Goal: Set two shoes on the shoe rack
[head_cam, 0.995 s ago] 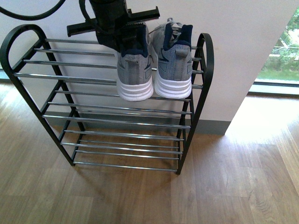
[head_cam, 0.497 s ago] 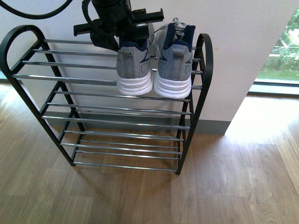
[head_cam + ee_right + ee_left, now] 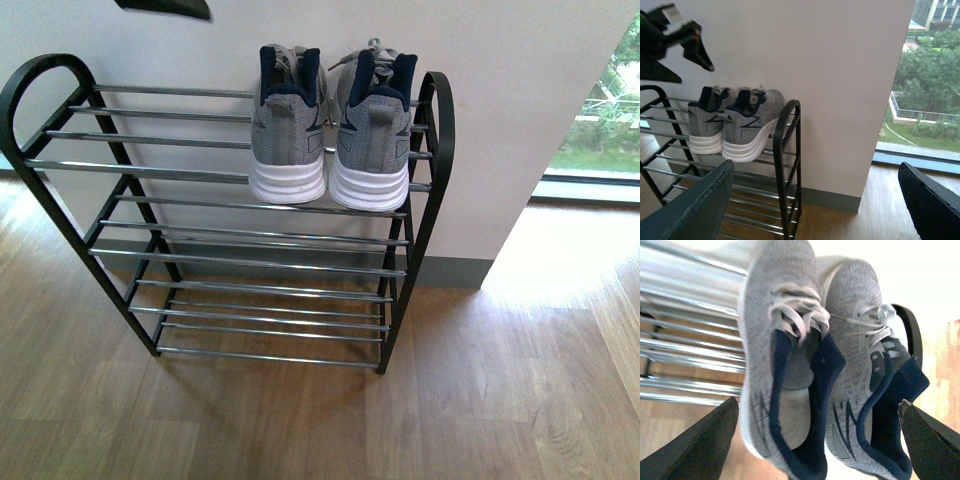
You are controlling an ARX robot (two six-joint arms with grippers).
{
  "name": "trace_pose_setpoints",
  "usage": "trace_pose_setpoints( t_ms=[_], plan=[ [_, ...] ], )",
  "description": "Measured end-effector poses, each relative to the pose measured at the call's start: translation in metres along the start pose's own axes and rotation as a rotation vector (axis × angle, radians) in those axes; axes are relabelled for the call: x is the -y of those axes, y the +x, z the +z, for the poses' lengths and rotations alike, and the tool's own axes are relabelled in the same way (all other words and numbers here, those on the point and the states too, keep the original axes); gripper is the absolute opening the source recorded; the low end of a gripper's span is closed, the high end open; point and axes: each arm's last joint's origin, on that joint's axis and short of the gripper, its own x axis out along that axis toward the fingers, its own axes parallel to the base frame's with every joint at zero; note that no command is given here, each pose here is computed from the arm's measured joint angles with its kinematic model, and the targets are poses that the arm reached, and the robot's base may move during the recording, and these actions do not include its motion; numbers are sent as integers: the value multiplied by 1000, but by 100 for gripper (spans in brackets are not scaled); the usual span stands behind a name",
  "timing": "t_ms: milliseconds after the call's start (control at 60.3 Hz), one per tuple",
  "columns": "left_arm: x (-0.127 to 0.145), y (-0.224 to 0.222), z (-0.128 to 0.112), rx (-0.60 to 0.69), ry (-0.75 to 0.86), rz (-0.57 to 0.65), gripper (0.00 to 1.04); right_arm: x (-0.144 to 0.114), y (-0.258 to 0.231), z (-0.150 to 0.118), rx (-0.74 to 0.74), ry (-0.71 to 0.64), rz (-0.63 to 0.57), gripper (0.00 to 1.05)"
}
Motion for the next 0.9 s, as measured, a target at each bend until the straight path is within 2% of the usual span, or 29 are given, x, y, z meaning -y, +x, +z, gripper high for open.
trace_pose_setpoints(
  t_ms=[116, 149, 216, 265, 315, 398, 547, 763, 796, 895],
  plan=[
    [-12, -49, -1, 186, 91, 153, 95, 0, 0, 0, 0, 0, 0, 95],
    [-20, -64, -4, 274, 148, 247, 95, 0, 0, 0, 0, 0, 0, 95],
    [-34, -84, -11, 372, 207, 390, 95, 0, 0, 0, 0, 0, 0, 95],
    [-44, -91, -15, 449, 238, 363, 90, 0, 0, 0, 0, 0, 0, 95],
    [-55, -97, -22, 584, 258, 260, 82, 0, 0, 0, 0, 0, 0, 95],
    [-76, -104, -49, 742, 290, 184, 65, 0, 0, 0, 0, 0, 0, 95],
    [-103, -123, -87, 812, 309, 167, 40, 0, 0, 0, 0, 0, 0, 95],
    [-130, -143, -127, 805, 313, 179, 5, 0, 0, 0, 0, 0, 0, 95],
    [-133, -145, -132, 802, 311, 179, 1, 0, 0, 0, 0, 0, 0, 95],
    [-140, -152, -146, 799, 318, 177, 1, 0, 0, 0, 0, 0, 0, 95]
  ],
)
